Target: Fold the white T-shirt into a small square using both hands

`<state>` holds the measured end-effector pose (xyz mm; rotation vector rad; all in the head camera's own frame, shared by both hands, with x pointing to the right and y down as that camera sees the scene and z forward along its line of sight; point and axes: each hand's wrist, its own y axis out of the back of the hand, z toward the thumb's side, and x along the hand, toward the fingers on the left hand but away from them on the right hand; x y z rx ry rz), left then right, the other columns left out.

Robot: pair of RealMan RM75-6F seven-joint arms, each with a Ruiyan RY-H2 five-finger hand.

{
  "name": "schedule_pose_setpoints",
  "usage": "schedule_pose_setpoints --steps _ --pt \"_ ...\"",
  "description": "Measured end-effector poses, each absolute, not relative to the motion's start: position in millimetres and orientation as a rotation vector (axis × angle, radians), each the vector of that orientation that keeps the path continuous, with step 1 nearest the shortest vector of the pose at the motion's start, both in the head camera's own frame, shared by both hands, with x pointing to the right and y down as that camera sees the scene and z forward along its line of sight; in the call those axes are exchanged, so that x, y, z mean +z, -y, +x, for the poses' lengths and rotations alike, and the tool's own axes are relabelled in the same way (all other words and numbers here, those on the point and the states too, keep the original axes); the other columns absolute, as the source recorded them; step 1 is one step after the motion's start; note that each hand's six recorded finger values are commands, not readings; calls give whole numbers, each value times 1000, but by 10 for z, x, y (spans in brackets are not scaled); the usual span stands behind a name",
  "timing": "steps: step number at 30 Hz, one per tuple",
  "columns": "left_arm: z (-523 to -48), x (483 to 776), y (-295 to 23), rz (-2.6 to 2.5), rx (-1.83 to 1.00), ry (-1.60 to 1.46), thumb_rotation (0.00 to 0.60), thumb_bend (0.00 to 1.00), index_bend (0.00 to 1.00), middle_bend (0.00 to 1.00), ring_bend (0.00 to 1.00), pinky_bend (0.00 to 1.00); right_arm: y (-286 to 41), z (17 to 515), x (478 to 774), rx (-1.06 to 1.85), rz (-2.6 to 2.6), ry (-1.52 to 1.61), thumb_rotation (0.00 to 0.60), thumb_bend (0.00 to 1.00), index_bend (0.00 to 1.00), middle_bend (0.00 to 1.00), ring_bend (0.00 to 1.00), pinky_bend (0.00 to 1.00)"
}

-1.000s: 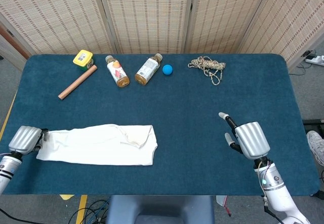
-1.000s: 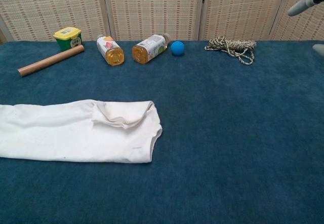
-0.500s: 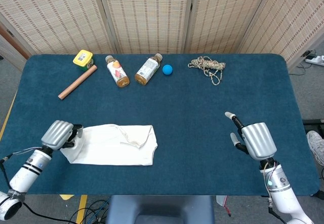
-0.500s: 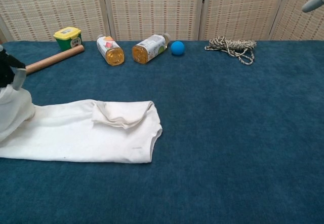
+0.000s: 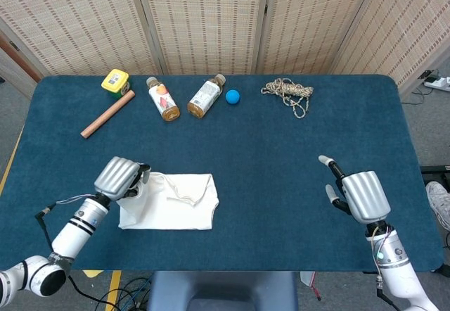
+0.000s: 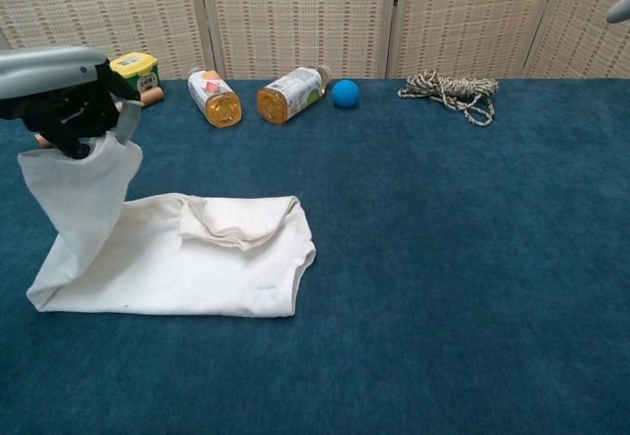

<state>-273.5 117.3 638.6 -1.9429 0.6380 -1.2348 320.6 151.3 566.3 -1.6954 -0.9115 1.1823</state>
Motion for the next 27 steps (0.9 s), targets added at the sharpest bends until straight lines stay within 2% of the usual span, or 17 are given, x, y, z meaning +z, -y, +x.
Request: schedule_pose_setpoints --steps 14,27 --pt "-1871 6511 -1361 -1951 -1149 -541 600 510 701 867 783 913 -1535 3323 5640 1211 -1677 925 600 447 191 956 974 1000" --pt "-1496 6741 -1493 -1961 -1178 -469 600 509 691 864 783 913 -1547 3384 5640 1231 -1667 931 600 447 191 956 974 1000"
